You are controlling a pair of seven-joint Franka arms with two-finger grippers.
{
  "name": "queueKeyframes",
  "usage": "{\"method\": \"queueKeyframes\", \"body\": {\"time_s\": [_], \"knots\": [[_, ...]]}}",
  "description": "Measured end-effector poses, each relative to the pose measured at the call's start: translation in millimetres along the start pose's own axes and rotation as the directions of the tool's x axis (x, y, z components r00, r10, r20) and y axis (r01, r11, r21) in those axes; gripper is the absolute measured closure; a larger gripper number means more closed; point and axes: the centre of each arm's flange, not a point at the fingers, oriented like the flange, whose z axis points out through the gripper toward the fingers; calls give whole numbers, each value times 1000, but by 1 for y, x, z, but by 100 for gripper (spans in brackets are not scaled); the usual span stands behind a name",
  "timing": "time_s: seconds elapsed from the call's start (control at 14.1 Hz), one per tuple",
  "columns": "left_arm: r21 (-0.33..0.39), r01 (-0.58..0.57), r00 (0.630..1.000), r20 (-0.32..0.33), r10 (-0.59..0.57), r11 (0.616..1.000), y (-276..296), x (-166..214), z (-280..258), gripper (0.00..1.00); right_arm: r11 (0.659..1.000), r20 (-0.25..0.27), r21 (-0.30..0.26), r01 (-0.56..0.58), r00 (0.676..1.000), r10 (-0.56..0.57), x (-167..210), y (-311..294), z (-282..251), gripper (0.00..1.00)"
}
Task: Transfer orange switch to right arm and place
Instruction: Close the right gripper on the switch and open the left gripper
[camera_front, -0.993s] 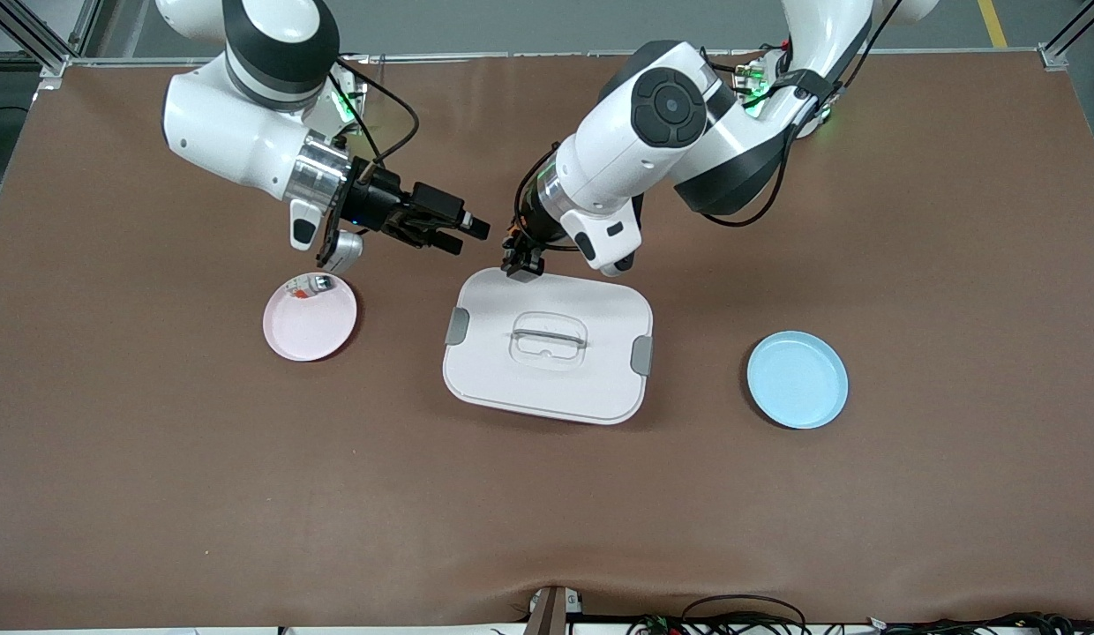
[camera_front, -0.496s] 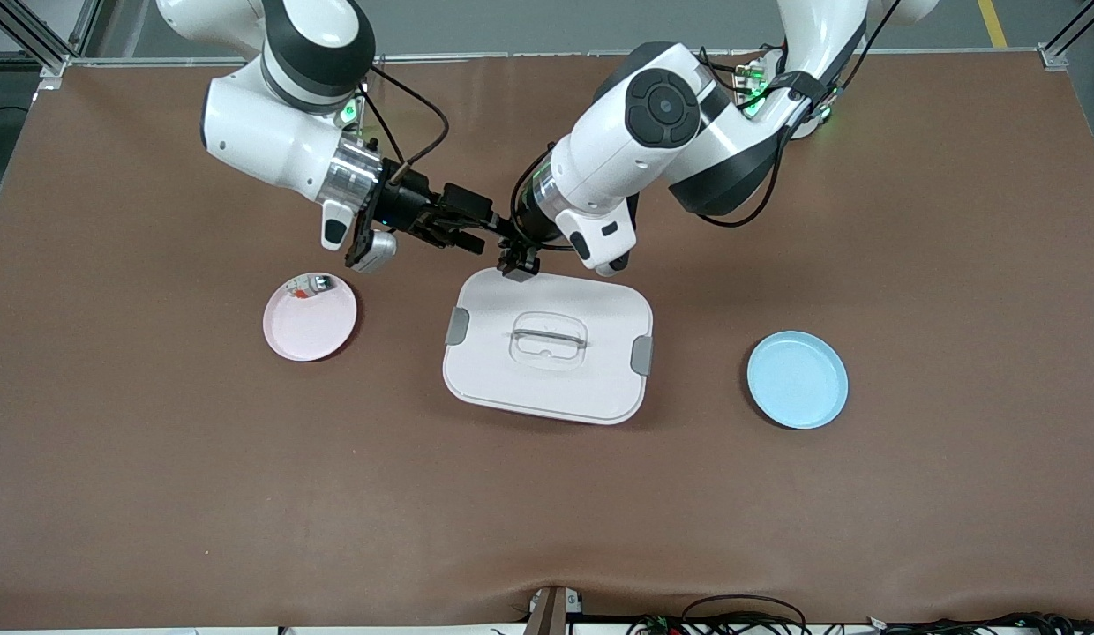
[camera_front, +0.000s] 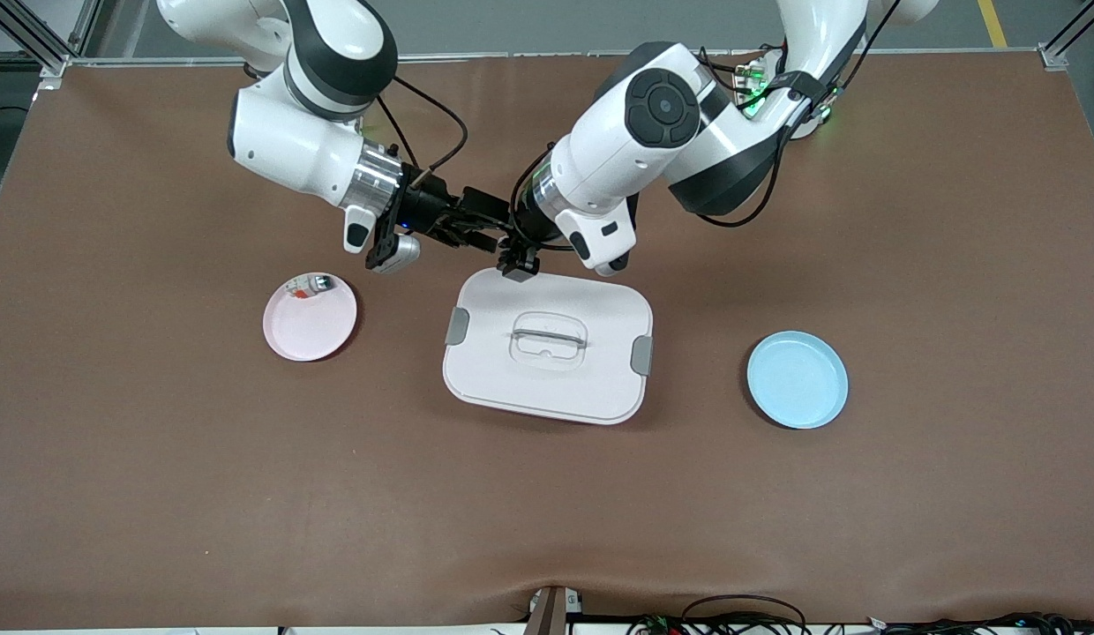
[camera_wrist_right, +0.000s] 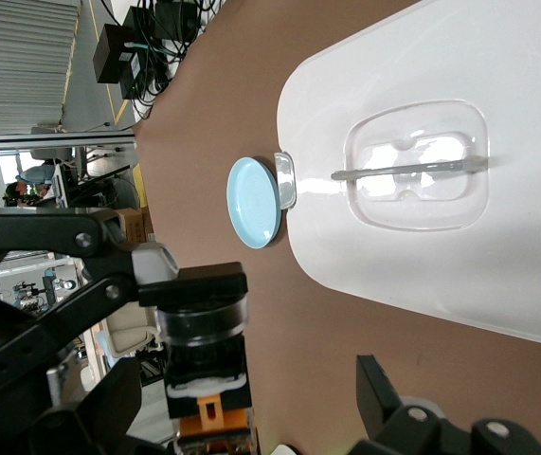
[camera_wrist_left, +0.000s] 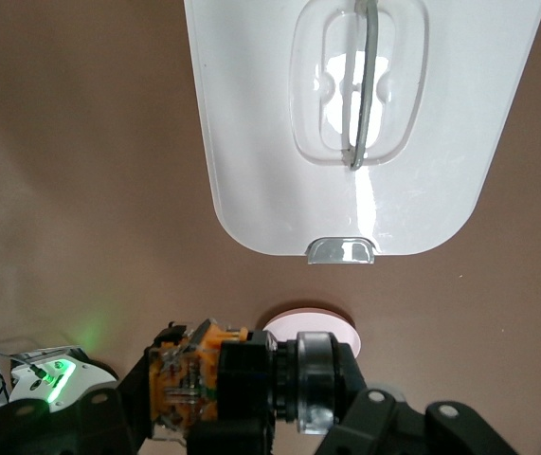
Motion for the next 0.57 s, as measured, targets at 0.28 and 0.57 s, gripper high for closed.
{"method": "queueKeyframes", "body": {"time_s": [0.28,0.57], "knots": [[-1,0,1000,0,0,1000,0,0,0,28,1000,-8,-3,12,1000,-12,-7,-4,7,12],[1,4,1000,-3,-4,1000,2,3,2,28,1000,-10,10,-6,1000,6,-8,-10,6,57]]}}
